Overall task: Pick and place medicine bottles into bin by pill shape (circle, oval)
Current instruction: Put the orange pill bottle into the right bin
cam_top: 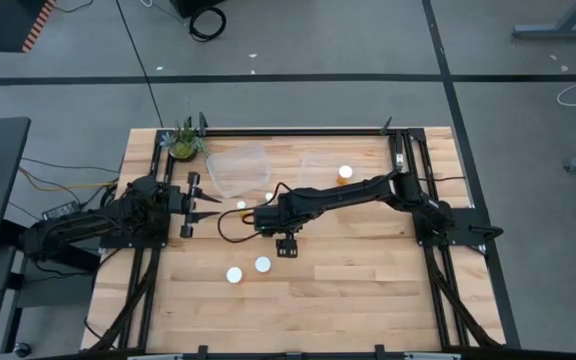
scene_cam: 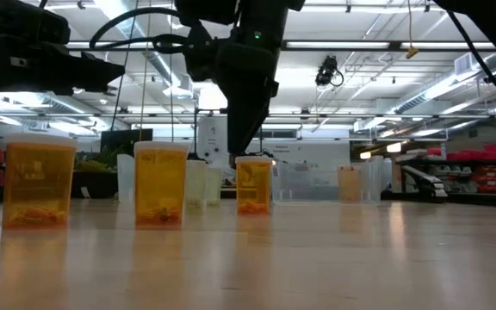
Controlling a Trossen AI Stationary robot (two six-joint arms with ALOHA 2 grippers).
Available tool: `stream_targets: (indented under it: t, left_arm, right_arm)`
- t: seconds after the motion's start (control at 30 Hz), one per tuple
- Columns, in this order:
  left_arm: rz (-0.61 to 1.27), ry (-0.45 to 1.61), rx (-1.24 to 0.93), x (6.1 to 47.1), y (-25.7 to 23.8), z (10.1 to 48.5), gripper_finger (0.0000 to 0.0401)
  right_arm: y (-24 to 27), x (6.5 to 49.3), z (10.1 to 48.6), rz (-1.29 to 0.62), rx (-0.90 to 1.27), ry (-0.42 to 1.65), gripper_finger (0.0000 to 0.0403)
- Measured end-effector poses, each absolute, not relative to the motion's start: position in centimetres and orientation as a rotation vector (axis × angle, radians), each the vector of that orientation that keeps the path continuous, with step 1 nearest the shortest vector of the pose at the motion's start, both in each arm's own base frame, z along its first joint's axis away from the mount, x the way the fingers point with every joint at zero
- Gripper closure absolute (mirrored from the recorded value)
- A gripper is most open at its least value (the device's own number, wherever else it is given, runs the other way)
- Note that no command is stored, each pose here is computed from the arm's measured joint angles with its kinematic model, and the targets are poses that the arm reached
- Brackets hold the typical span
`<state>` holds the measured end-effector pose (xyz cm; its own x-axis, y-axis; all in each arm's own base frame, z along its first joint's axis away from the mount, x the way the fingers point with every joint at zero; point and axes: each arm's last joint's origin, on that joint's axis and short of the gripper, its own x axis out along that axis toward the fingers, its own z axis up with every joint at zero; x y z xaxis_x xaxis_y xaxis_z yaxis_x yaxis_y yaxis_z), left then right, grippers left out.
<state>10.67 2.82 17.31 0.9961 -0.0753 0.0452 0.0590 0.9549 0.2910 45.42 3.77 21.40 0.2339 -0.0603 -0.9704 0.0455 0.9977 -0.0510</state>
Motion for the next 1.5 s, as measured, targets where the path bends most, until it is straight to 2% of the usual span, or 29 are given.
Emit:
stream_targets:
  t: [0.23, 0.5, 0.93, 1.1, 1.5]
  left_arm:
    - [-0.069, -0.053, 0.292, 10.7, 2.8, 17.3, 0.026]
    - [-0.069, -0.053, 0.292, 10.7, 2.8, 17.3, 0.0253]
    - [-0.069, -0.053, 0.292, 10.7, 2.8, 17.3, 0.0262]
    - [-0.068, -0.053, 0.292, 10.7, 2.8, 17.3, 0.0255]
    - [-0.068, -0.053, 0.292, 10.7, 2.8, 17.3, 0.0262]
  right_arm:
    - [3.8, 45.3, 21.0, -0.079, -0.006, 1.343, 0.007]
    - [3.6, 44.7, 18.2, -0.084, -0.01, 1.385, 0.0075]
    - [2.8, 44.7, 18.0, -0.122, -0.014, 1.381, 0.0161]
    - [2.3, 44.3, 18.7, -0.122, -0.002, 1.425, 0.0185]
    - [0.5, 43.8, 22.0, -0.175, -0.029, 1.5, 0.0184]
